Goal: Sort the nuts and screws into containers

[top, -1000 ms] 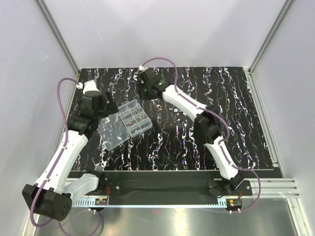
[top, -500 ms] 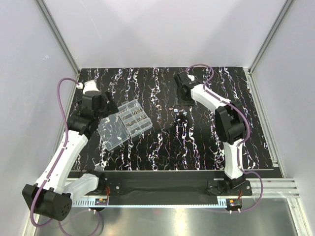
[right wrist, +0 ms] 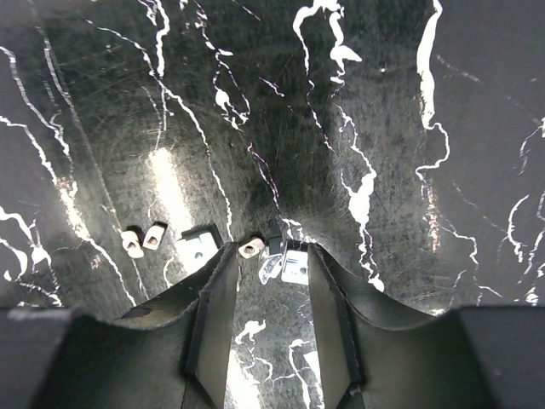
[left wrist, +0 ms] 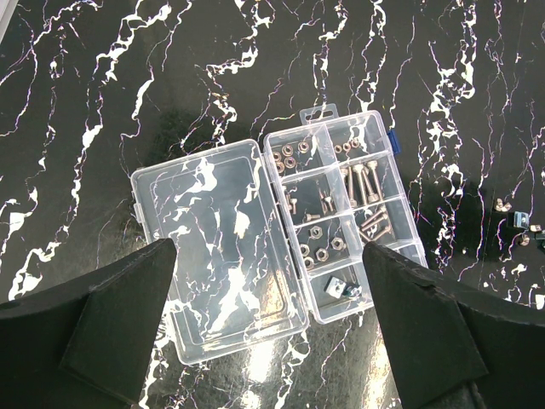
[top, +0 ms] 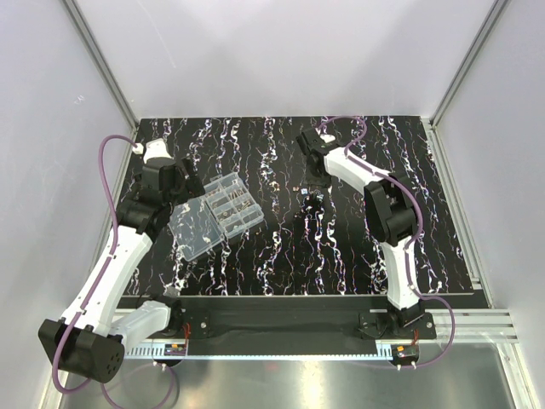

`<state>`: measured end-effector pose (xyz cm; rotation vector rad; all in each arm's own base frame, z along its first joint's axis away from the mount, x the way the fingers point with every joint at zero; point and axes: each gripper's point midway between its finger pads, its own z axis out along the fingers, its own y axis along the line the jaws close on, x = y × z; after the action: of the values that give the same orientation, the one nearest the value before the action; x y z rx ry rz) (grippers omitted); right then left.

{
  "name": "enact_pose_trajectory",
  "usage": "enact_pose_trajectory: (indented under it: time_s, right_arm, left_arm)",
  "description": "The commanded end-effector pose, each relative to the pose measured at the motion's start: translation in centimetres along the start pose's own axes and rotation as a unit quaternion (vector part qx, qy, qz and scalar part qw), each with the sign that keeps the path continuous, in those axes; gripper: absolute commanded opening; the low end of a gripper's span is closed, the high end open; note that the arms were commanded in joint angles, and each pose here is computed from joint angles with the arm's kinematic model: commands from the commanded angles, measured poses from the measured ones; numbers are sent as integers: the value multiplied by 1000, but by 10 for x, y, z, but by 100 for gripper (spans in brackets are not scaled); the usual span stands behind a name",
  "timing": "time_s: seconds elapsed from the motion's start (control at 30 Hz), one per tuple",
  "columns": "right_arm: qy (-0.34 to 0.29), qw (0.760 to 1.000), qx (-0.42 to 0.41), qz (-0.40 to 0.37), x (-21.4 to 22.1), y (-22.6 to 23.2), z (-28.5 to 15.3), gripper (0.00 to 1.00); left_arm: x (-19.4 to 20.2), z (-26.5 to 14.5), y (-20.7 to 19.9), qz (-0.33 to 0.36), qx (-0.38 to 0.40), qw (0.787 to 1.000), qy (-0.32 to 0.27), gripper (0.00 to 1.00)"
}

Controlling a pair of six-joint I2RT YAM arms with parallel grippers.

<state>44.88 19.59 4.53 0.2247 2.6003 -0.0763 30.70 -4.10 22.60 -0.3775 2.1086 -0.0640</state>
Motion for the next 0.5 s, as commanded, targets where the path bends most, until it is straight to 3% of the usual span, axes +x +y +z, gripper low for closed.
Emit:
enact_pose_trajectory:
  time_s: [0.0, 0.47]
  right_arm:
    - [-6, 1000, 5, 26, -4, 3, -2, 44]
    - [13, 999, 3, 33, 8, 5, 8, 37]
  left_arm:
    - [-9, 0, -6, -3, 13, 1000, -16, 99]
    - [-8, 1, -5, -1, 9, 1000, -15, 99]
